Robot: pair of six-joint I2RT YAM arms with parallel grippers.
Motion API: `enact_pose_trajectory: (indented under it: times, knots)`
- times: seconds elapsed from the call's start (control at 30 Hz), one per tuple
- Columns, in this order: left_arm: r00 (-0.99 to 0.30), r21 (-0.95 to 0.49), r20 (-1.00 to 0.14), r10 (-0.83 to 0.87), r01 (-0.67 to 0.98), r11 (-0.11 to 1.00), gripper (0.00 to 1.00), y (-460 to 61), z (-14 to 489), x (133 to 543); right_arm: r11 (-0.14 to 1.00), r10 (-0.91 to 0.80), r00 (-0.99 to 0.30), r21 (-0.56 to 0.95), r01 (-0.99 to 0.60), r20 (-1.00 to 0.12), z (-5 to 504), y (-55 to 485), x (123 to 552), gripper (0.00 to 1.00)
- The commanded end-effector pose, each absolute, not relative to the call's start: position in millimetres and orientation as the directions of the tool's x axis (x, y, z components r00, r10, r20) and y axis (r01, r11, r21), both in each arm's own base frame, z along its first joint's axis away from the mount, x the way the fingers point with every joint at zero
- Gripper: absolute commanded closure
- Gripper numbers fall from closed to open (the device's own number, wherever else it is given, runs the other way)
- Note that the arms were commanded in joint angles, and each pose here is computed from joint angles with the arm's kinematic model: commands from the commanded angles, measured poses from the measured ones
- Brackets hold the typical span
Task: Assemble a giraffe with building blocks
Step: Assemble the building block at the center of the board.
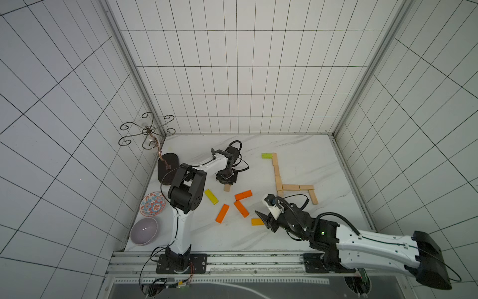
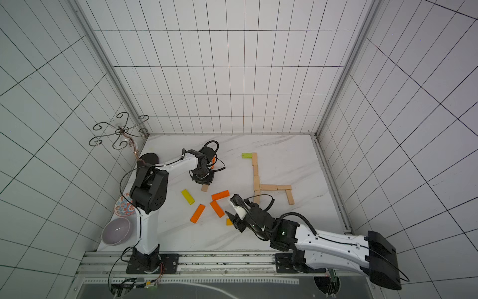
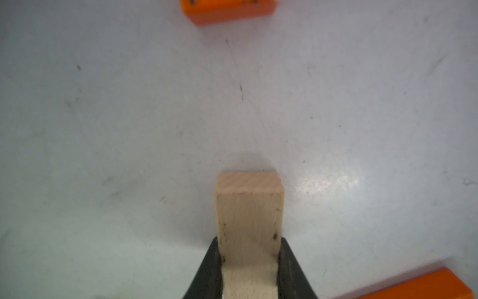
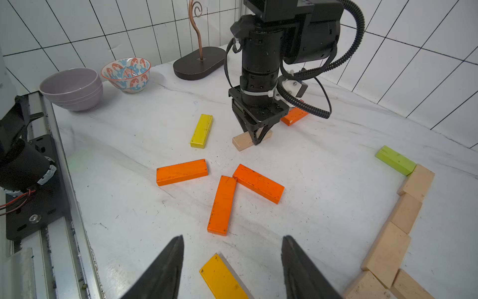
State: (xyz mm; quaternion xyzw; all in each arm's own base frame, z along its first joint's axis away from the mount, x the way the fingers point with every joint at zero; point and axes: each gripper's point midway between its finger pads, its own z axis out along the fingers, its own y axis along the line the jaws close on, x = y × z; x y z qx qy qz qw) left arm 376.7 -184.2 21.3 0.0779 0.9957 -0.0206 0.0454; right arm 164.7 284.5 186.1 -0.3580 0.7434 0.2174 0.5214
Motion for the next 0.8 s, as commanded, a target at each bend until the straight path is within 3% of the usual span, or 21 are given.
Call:
enact_pose_trajectory:
  times: [0.0,0.17,0.27,0.53,0.77]
  knots:
    - [-0.989,-0.046,-0.088,0.121,0.125,0.991,0.73,-191.8,13.9,384.2,0.657,-0.336,-0.209,-0.069,-0.751,-0.919,167.7,275.0,162.3,0.39]
    - [-0.99,-0.045,-0.092,0.106,0.11,0.993,0.51,-194.5,14.9,389.6,0.656,-0.341,-0.211,-0.071,-0.751,-0.916,165.5,274.3,161.9,0.39]
    - [-0.99,-0.043,-0.095,0.104,0.109,0.993,0.46,-195.2,16.6,390.8,0.659,-0.342,-0.212,-0.073,-0.749,-0.916,165.4,273.6,162.3,0.39]
    - [-0.991,-0.039,-0.094,0.097,0.101,0.994,0.64,-194.6,15.9,392.8,0.661,-0.344,-0.217,-0.071,-0.747,-0.914,163.7,272.2,162.1,0.4]
    - [-0.991,-0.009,-0.105,0.083,0.084,0.996,0.71,-188.4,16.4,402.9,0.668,-0.347,-0.219,-0.076,-0.74,-0.912,162.5,269.8,163.0,0.4]
